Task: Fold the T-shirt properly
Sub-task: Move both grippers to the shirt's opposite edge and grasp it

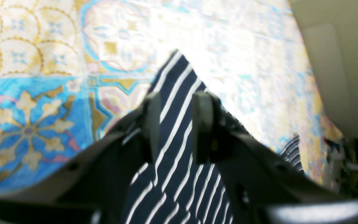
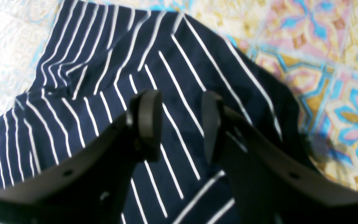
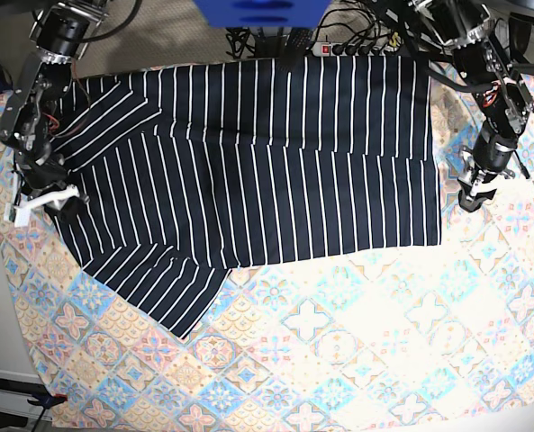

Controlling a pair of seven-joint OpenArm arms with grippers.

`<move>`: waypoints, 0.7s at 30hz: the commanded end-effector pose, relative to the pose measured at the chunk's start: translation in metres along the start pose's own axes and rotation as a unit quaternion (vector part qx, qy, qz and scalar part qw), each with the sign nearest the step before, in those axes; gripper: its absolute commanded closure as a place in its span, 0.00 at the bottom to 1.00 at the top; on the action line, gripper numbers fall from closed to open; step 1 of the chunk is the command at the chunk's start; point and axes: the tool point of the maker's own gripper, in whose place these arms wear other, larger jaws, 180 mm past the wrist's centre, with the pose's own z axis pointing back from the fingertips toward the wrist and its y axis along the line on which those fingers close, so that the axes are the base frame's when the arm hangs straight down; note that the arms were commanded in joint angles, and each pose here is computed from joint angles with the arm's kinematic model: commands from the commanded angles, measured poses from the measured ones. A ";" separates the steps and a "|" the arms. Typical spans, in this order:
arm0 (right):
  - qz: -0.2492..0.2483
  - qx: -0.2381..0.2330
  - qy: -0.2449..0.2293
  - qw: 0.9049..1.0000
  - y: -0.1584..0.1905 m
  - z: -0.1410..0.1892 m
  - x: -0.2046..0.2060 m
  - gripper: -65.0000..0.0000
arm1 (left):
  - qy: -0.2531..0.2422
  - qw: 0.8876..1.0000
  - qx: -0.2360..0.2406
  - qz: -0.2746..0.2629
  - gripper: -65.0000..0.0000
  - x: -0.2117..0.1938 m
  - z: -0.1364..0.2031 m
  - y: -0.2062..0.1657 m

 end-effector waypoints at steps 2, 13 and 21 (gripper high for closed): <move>0.015 0.003 -0.025 1.000 0.004 -0.001 0.020 0.68 | -0.018 1.000 -0.010 -0.008 0.72 0.020 -0.009 -0.010; 0.010 -0.004 -0.011 1.000 0.000 -0.007 0.010 0.68 | 0.043 0.999 -0.011 -0.013 0.72 0.019 -0.072 -0.029; 0.011 -0.003 -0.023 1.000 0.001 -0.007 0.013 0.68 | 0.086 0.996 -0.001 -0.016 0.72 0.006 -0.098 -0.034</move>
